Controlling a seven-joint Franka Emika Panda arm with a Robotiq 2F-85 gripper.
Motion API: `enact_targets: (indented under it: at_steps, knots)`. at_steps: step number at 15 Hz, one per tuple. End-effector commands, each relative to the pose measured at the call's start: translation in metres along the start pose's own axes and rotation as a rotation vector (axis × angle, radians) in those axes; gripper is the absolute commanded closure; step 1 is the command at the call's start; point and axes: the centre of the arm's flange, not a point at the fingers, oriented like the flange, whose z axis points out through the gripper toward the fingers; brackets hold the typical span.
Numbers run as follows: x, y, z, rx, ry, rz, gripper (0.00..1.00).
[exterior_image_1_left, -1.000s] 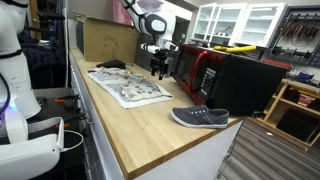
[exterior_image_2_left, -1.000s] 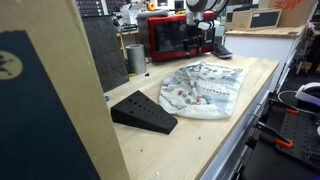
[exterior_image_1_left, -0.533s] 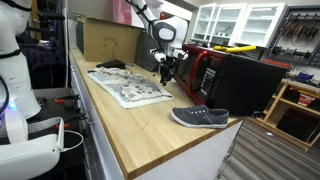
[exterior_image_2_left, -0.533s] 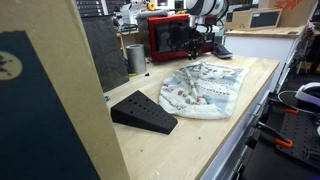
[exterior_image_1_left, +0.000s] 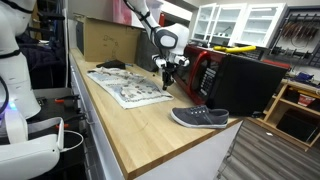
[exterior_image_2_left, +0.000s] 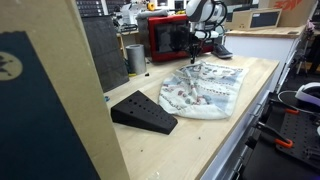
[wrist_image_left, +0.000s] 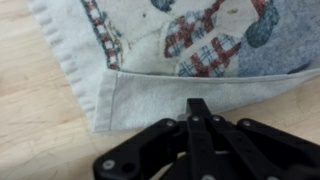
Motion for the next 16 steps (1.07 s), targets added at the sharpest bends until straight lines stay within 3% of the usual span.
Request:
enact_targets:
  at_steps: [1, 6, 16]
  knots:
    - [0.011, 0.007, 0.014, -0.022, 0.006, 0.054, 1.00]
    - [0.014, 0.022, 0.016, -0.072, 0.054, 0.124, 1.00]
    - [0.013, 0.035, -0.008, -0.224, 0.294, 0.202, 1.00]
